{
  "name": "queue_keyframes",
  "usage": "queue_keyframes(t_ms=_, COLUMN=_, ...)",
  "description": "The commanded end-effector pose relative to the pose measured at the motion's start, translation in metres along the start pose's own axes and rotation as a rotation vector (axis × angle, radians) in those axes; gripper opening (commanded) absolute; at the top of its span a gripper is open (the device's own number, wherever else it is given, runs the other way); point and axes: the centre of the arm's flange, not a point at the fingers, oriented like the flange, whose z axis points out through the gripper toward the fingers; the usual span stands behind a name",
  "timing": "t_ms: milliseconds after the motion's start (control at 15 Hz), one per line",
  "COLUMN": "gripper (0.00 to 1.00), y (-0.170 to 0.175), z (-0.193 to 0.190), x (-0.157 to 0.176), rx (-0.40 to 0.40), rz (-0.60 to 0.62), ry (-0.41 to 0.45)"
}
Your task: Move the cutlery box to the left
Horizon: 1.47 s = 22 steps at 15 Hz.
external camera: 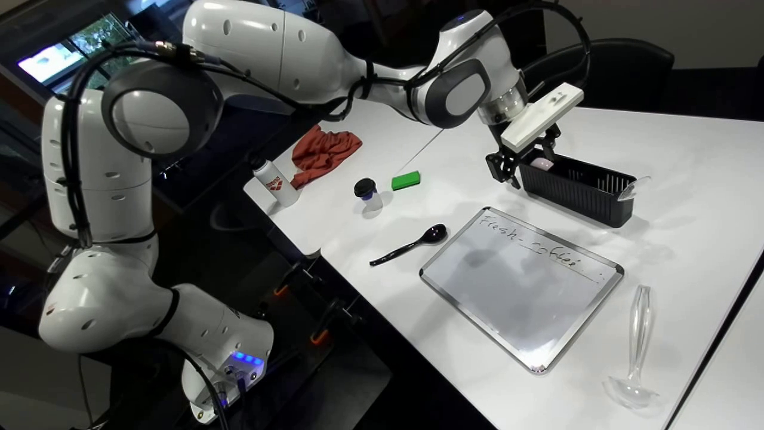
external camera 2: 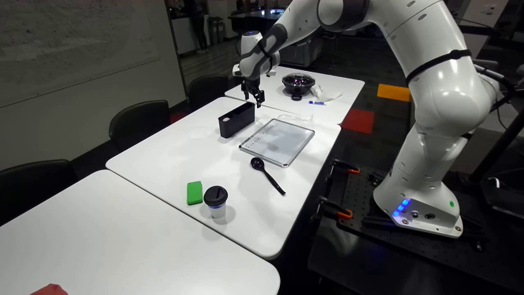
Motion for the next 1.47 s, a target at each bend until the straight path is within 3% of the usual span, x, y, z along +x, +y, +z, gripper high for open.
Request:
queue_keyframes(t_ms=0, gripper=1.0, y=0.0, z=0.0, x=0.001, rx=-0.001, rz=-0.001, ry=0.001)
queue_keyframes(t_ms=267, gripper=1.0, y=0.017, z=0.017, x=0.001, rx=0.004, rz=-0.039, ry=0.062)
queue_keyframes(t_ms=933, gripper=1.0, y=0.05, z=0.06, x=0.017, rx=-0.024, rz=-0.056, ry=0.061)
queue_keyframes(t_ms=1400, gripper=1.0, y=0.065, z=0.088, x=0.019, rx=0.023, rz=-0.05, ry=0.065)
